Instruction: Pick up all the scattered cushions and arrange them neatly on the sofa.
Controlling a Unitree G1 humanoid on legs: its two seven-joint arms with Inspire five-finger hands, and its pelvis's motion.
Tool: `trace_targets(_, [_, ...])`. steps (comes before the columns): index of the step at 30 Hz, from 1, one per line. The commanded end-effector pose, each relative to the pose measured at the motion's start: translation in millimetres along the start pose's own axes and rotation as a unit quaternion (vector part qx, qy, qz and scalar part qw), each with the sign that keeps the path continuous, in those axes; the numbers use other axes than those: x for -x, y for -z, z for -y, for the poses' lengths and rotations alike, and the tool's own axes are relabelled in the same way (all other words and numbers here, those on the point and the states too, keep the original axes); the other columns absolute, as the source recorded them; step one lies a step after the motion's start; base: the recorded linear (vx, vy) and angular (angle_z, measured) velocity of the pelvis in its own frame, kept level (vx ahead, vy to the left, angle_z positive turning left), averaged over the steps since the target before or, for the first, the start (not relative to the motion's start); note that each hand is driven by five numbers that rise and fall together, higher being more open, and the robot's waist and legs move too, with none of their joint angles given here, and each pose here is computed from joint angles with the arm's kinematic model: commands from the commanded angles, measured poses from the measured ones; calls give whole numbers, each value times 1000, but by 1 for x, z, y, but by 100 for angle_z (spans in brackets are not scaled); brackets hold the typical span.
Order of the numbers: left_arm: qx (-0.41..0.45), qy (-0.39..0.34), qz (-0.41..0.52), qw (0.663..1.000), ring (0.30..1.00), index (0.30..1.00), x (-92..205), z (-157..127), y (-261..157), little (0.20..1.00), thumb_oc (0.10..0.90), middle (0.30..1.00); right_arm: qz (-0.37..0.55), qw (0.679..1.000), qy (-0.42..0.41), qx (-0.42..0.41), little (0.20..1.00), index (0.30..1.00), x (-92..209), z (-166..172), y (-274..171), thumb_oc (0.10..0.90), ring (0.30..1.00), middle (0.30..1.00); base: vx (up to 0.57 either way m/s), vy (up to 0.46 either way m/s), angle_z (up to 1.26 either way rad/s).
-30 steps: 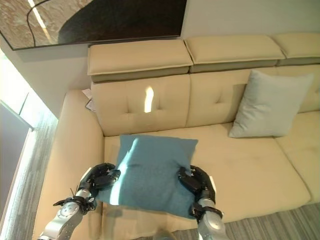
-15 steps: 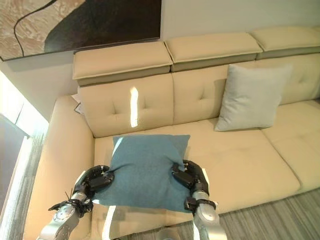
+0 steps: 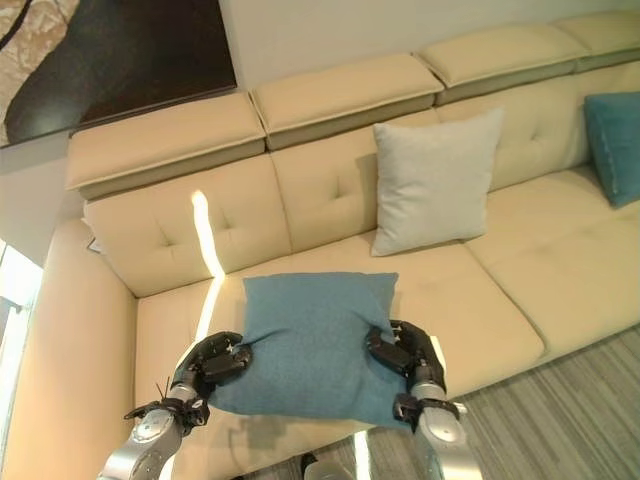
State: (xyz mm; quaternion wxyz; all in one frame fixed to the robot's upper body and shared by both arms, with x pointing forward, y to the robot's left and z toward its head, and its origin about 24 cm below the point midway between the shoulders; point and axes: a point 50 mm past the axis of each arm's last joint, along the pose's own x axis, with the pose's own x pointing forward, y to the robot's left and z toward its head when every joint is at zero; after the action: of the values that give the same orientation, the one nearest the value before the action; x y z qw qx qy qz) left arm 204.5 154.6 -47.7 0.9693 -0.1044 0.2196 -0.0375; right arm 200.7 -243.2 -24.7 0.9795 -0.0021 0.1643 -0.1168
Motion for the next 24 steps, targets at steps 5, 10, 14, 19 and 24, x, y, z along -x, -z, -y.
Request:
trace_targets(5, [2, 62, 154, 986, 300, 300, -9, 19, -66, 300, 400, 300, 179, 977, -97, -61, 300, 300, -2, -51, -70, 400, 300, 300, 162, 96, -28])
trace_targets(10, [-2, 50, 161, 986, 300, 300, -8, 12, -70, 300, 400, 300, 178, 976, -106, -59, 300, 300, -3, -57, -70, 400, 300, 300, 6, 30, -15])
trace_targets(14, [2, 45, 167, 985, 300, 300, -10, 11, -72, 300, 400, 300, 185, 976, -106, -53, 300, 300, -4, -58, -73, 400, 300, 300, 53, -65, 14])
trace_targets(19, [4, 39, 170, 985, 300, 300, -7, 9, -70, 300, 400, 300, 185, 976, -102, -46, 300, 300, -4, -57, -72, 400, 300, 300, 60, -106, 17])
trace_targets(24, [-27, 22, 187, 982, 300, 300, -4, 5, -75, 300, 400, 300, 183, 978, -96, -30, 300, 300, -3, -52, -70, 400, 300, 300, 36, -127, 5])
